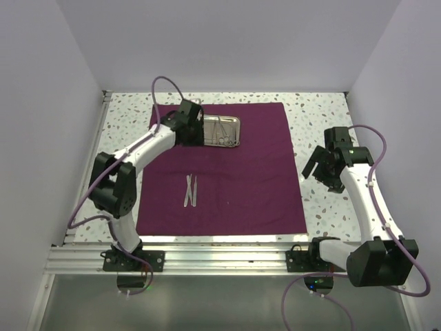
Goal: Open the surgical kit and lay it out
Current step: Place the medical item in the surgical kit, then pick up the medical item from the container.
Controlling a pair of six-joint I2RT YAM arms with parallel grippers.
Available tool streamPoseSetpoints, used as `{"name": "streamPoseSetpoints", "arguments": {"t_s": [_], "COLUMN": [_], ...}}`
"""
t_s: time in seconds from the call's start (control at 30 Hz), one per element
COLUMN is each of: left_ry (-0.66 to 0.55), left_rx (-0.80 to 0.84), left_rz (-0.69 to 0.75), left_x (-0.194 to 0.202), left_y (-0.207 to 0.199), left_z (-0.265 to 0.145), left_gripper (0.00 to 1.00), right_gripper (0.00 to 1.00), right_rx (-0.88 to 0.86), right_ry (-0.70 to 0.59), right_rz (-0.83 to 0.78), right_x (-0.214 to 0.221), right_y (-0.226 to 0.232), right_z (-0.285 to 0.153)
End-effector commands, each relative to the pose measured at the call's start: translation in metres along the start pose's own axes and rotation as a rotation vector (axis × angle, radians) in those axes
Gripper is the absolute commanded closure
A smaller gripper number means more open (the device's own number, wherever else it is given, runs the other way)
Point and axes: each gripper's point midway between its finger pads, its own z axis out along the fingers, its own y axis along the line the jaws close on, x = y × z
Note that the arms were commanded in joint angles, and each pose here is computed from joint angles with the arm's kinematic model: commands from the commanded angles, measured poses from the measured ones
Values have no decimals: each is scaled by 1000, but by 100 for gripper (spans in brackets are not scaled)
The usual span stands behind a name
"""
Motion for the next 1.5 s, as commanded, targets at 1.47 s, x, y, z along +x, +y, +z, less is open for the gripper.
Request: {"name": "streamPoseSetpoints", "arguments": {"t_s": [1.47], "left_ry": [-143], "left_rx": [-62], "left_rz": [4], "left_x": [-121], "left_y": [-23], "left_z": [160], "left_gripper": [69], "right_gripper": [15], "right_rx": [70], "right_ry": [-24], "right_rz": [-27], "right_x": [-14], "right_y": [-9], "right_z": [-8]}}
